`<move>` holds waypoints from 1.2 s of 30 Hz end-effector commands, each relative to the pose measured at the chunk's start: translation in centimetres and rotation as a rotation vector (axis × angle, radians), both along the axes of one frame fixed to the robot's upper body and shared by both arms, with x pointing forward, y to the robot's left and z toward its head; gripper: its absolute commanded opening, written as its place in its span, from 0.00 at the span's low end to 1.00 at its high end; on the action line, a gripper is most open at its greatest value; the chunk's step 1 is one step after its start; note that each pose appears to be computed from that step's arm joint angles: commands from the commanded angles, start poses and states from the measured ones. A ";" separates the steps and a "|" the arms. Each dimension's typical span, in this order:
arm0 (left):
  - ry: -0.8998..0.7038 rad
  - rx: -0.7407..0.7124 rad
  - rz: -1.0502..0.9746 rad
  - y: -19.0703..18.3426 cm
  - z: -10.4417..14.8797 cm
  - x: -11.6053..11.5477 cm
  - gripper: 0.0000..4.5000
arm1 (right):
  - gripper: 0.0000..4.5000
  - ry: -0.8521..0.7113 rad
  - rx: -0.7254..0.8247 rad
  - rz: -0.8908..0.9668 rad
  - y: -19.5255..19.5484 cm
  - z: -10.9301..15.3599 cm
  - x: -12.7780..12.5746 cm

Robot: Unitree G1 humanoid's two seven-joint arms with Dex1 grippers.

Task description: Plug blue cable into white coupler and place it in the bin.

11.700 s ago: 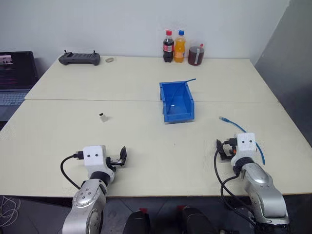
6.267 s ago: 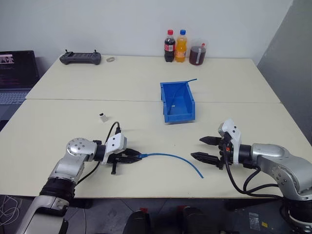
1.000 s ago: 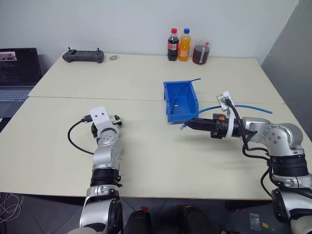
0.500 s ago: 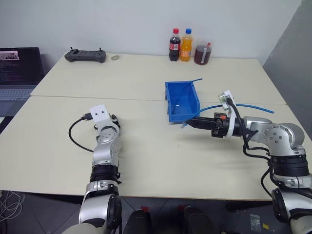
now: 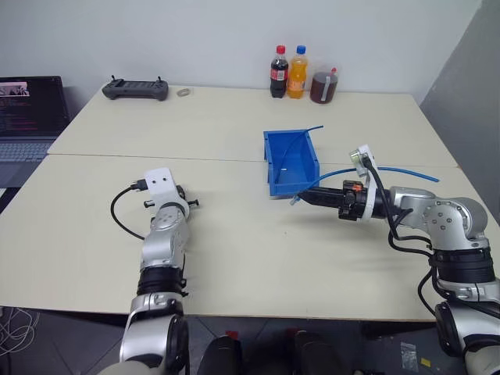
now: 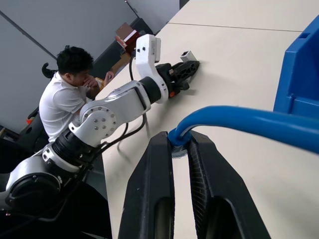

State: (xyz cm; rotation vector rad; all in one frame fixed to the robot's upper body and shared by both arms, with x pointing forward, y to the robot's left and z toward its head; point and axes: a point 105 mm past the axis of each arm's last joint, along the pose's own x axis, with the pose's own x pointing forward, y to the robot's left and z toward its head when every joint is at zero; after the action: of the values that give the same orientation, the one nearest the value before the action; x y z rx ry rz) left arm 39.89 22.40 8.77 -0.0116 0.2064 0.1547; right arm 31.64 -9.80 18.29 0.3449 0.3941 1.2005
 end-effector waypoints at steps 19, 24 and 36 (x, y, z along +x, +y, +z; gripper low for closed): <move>0.093 0.246 -1.673 -15.1 -2.1 -10.3 0.17 | 0.03 -0.468 -0.385 0.258 4.2 -3.2 -1.6; 0.112 0.262 -1.704 -14.5 -2.6 -9.9 0.17 | 0.03 -0.481 -0.424 0.305 4.0 -4.3 -2.0; 0.104 0.240 -1.698 -14.7 -2.8 -10.0 0.17 | 0.03 -0.484 -0.409 0.345 4.8 -4.2 -3.0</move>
State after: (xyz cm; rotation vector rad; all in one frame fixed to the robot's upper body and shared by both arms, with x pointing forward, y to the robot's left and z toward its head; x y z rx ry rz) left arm 30.09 7.59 6.40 0.4022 0.2295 -1.5175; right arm 28.95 -5.24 13.38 -0.3561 0.3111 1.4356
